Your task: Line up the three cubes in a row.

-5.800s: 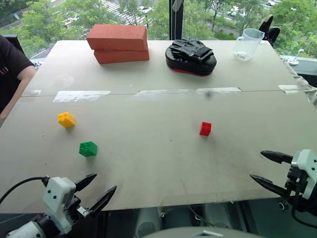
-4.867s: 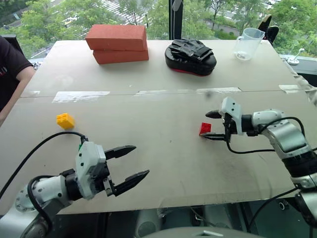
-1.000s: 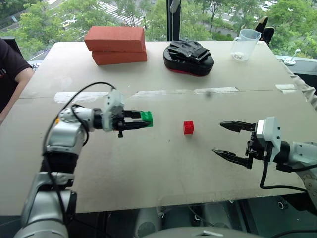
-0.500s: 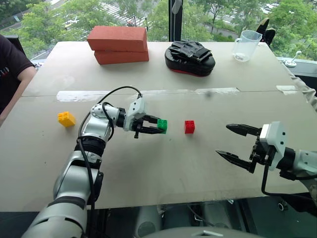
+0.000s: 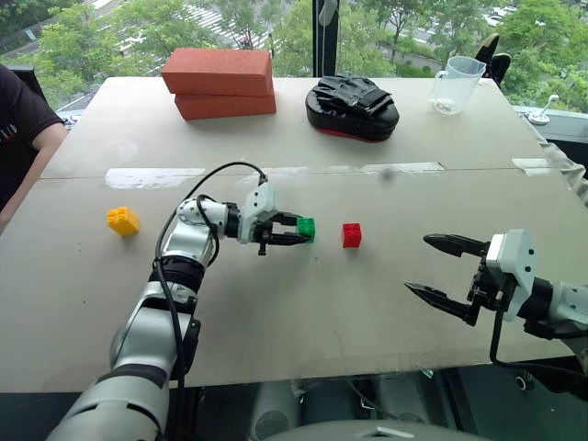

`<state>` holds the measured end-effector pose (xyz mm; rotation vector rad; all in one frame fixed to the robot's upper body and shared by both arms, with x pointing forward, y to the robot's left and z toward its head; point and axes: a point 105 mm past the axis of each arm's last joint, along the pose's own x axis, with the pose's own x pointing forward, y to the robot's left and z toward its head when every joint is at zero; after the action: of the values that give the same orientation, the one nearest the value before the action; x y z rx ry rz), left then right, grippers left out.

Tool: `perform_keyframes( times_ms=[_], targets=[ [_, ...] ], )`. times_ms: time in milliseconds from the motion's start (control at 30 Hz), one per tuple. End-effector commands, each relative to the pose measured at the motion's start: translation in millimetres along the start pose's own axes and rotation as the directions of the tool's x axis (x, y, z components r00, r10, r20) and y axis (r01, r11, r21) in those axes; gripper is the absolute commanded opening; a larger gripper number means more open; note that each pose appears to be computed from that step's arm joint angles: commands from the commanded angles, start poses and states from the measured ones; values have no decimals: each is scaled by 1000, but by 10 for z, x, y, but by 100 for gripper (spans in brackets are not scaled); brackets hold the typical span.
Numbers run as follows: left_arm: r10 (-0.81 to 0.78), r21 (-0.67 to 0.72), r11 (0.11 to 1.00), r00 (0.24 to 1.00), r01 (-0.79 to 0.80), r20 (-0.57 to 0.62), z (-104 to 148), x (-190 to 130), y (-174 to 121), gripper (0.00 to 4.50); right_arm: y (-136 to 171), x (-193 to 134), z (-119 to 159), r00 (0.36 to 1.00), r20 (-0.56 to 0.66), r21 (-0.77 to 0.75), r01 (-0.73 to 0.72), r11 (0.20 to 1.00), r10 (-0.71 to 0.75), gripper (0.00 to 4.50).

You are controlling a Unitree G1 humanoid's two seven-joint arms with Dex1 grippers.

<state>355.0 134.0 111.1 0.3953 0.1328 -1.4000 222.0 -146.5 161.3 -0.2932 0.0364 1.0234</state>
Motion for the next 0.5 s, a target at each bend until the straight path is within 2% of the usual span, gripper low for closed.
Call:
perform_keyframes(
  times_ms=[33, 400, 500],
  targets=[
    [5, 23, 1000, 999, -6, 37, 73, -20, -5, 186, -4, -32, 129, 1000, 26, -51, -6, 999, 7, 428],
    [10, 13, 1000, 999, -10, 36, -25, -6, -56, 186, -8, -38, 153, 1000, 23, -56, -7, 998, 8, 428],
    [1, 15, 1000, 1000, -2, 19, -77, -9, -74, 262, -3, -48, 156, 1000, 23, -55, -4, 998, 6, 428]
  ],
)
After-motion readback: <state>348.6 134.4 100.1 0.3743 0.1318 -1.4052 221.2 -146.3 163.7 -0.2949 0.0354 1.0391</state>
